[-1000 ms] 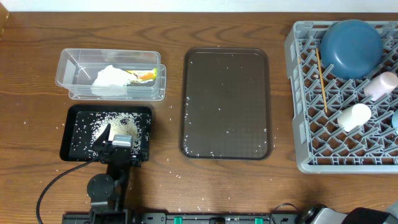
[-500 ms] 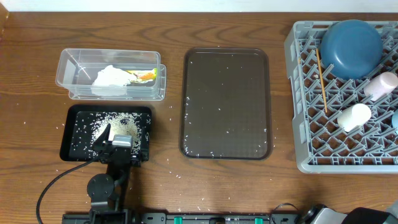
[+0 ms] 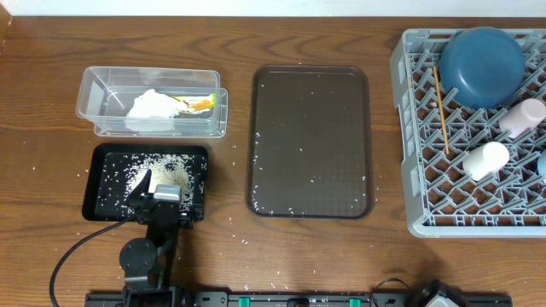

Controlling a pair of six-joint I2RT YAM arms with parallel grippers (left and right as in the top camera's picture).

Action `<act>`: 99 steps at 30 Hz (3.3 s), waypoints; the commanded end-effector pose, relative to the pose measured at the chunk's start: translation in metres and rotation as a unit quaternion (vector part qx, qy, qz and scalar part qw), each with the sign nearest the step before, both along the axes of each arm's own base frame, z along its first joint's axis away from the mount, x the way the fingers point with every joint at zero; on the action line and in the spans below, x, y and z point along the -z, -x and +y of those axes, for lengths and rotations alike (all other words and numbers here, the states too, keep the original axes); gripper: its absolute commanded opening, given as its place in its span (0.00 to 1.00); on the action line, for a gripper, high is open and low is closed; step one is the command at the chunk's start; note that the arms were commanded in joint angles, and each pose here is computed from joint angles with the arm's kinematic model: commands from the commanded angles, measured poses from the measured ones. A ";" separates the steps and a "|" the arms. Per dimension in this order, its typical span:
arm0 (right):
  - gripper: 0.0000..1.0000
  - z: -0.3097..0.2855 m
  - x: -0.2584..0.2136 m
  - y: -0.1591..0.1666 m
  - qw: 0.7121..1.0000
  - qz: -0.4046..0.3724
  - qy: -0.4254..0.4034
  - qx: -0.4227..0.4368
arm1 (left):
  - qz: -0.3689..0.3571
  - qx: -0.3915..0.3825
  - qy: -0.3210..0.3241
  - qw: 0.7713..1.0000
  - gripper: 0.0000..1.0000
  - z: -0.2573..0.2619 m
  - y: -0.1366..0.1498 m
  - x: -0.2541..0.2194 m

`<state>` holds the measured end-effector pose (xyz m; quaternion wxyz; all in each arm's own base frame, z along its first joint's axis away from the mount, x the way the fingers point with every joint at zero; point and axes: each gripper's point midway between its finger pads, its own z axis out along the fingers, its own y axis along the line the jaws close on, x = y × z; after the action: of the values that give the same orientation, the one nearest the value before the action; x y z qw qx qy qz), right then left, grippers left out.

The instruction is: Sort waste into correct bins and load items into the dishwasher rack

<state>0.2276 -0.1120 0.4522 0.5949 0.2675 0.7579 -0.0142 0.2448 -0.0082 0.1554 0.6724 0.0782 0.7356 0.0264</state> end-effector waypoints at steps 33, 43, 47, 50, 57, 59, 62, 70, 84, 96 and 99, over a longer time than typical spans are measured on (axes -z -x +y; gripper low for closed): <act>0.99 0.150 0.087 0.051 0.950 -0.052 0.056 -0.303 | 0.023 0.001 -0.005 1.000 0.93 0.000 0.001 0.015; 0.99 0.163 0.148 0.028 0.934 -0.115 0.074 -0.330 | 0.023 0.001 -0.005 1.000 0.93 0.000 0.001 0.015; 0.99 0.166 0.167 0.026 0.928 -0.146 0.082 -0.333 | 0.023 0.001 -0.005 1.000 0.93 0.000 0.001 0.015; 0.99 0.166 0.184 0.024 0.926 -0.161 0.086 -0.332 | 0.023 0.001 -0.005 1.000 0.93 0.000 0.001 0.015; 0.99 0.165 0.205 0.009 0.923 -0.181 0.092 -0.326 | 0.023 0.001 -0.005 1.000 0.93 0.000 0.001 0.015; 0.99 0.164 0.212 0.004 0.925 -0.184 0.094 -0.319 | 0.023 0.001 -0.005 1.000 0.93 0.000 0.001 0.015; 0.99 0.159 0.223 -0.002 0.930 -0.184 0.096 -0.304 | 0.023 0.001 -0.005 1.000 0.93 0.000 0.001 0.015; 0.99 0.143 0.246 -0.014 0.941 -0.189 0.103 -0.262 | 0.023 0.001 -0.005 1.000 0.93 0.000 0.001 0.015; 0.99 0.106 0.296 -0.019 0.973 -0.091 0.105 -0.184 | 0.023 0.001 -0.005 1.000 0.93 0.000 0.001 0.015; 0.99 0.106 0.296 -0.019 0.971 -0.089 0.118 -0.186 | 0.023 0.001 -0.005 1.000 0.93 0.000 0.001 0.015; 0.99 0.106 0.296 -0.019 0.971 -0.089 0.118 -0.186 | 0.023 0.001 -0.005 1.000 0.93 0.000 0.001 0.015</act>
<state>0.2465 0.0005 0.1571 0.6785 0.0444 0.7318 0.0469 0.2448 -0.0069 0.1553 0.6716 0.0770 0.7363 0.0302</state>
